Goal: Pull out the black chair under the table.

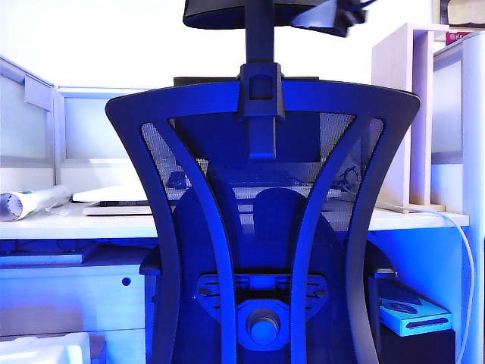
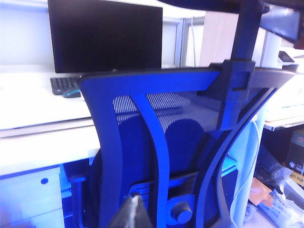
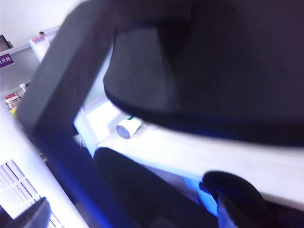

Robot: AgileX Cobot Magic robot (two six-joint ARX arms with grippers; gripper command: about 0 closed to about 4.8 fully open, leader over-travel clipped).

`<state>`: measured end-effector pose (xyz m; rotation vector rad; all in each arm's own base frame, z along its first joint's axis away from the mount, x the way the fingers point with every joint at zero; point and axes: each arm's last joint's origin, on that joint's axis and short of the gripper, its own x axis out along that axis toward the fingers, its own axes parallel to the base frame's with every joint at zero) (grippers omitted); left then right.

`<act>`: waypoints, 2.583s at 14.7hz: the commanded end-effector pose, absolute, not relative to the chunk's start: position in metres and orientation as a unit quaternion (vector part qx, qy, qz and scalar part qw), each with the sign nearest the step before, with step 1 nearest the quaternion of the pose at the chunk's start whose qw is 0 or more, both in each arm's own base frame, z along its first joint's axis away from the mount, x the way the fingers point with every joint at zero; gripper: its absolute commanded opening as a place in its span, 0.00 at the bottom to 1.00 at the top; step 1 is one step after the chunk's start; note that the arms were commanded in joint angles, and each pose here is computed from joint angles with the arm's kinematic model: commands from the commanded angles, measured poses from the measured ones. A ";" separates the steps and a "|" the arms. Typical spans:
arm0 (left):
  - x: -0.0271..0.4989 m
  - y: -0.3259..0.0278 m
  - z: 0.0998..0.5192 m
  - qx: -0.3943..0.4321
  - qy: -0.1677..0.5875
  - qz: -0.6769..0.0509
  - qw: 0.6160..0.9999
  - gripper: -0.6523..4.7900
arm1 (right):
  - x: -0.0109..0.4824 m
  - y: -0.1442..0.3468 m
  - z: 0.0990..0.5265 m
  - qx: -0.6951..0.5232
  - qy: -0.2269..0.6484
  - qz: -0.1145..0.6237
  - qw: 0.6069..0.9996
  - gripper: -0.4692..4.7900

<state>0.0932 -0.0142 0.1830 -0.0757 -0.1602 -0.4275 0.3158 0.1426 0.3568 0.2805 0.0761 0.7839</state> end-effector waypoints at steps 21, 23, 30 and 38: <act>0.094 -0.014 0.181 -0.041 -0.068 -0.209 0.975 0.11 | 0.269 0.149 0.412 0.106 -0.003 0.435 0.894 0.08; 0.094 -0.014 0.181 -0.037 -0.069 -0.209 0.975 0.11 | 0.255 0.144 0.418 0.105 0.011 0.445 0.889 0.08; 0.094 -0.014 0.181 -0.037 -0.069 -0.209 0.975 0.11 | 0.200 0.119 0.446 0.105 0.015 0.450 0.886 0.08; 0.094 -0.014 0.181 -0.037 -0.069 -0.209 0.975 0.11 | 0.183 0.111 0.443 0.103 0.062 0.470 0.875 0.17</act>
